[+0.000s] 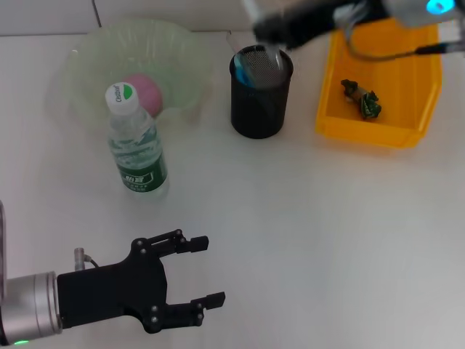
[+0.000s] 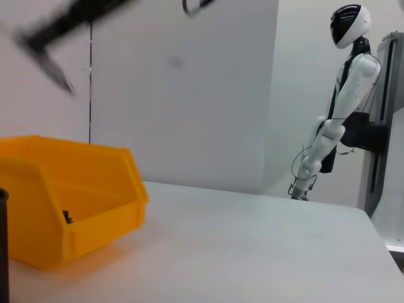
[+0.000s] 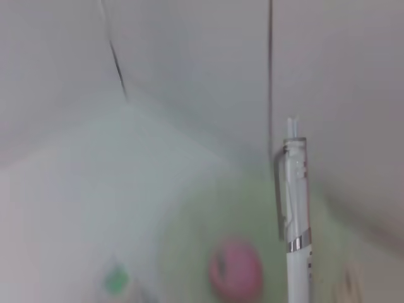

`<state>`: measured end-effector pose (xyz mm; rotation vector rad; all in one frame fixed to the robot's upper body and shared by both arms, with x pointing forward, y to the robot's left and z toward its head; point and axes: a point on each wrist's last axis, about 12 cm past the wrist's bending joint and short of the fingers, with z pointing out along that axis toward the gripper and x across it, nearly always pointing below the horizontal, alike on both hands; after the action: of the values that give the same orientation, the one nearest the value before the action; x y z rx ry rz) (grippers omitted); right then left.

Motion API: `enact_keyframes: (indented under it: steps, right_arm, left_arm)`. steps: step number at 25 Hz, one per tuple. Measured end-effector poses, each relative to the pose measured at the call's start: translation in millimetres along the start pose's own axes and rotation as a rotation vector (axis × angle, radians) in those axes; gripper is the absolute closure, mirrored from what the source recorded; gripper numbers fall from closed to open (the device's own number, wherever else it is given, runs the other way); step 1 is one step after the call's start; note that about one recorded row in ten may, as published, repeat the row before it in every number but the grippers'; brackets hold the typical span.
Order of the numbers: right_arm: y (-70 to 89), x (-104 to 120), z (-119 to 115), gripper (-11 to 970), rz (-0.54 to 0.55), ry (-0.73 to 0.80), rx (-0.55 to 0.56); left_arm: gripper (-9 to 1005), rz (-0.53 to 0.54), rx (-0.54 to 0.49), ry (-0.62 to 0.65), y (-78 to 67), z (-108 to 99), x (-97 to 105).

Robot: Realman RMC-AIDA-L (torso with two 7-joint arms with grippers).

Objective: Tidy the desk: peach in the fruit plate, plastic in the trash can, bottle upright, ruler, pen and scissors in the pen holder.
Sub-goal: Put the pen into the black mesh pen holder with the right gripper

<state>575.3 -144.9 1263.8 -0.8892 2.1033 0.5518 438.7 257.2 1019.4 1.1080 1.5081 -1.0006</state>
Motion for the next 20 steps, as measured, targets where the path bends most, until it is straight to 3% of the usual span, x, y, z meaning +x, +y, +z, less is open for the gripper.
enact_keyframes:
  steps: [3,5,6,12,16,20]
  right_arm:
    - [-8.7,9,-24,834,-0.051,-0.304,-0.053]
    - [-22.3,36,-22,834,-0.100,-0.538,-0.058]
    - [-22.3,36,-22,834,-0.100,-0.538,-0.058]
    - [-60.0,110,26,834,-0.063,-0.810,-0.023]
    - [-78.2,127,53,834,-0.031,-0.845,0.066]
    - [-81.1,128,82,834,0.002,-0.728,0.076]
  left_arm:
    - [202,0.003,0.003,-0.002,0.5,0,-1]
    - [202,0.003,0.003,-0.002,0.5,0,-1]
    - [202,0.007,0.006,-0.004,1.9,3,-2]
    - [202,0.012,0.011,-0.005,3.0,5,-3]
    - [202,0.010,0.013,-0.005,3.7,6,-4]
    - [202,0.011,0.019,-0.004,4.0,7,-4]
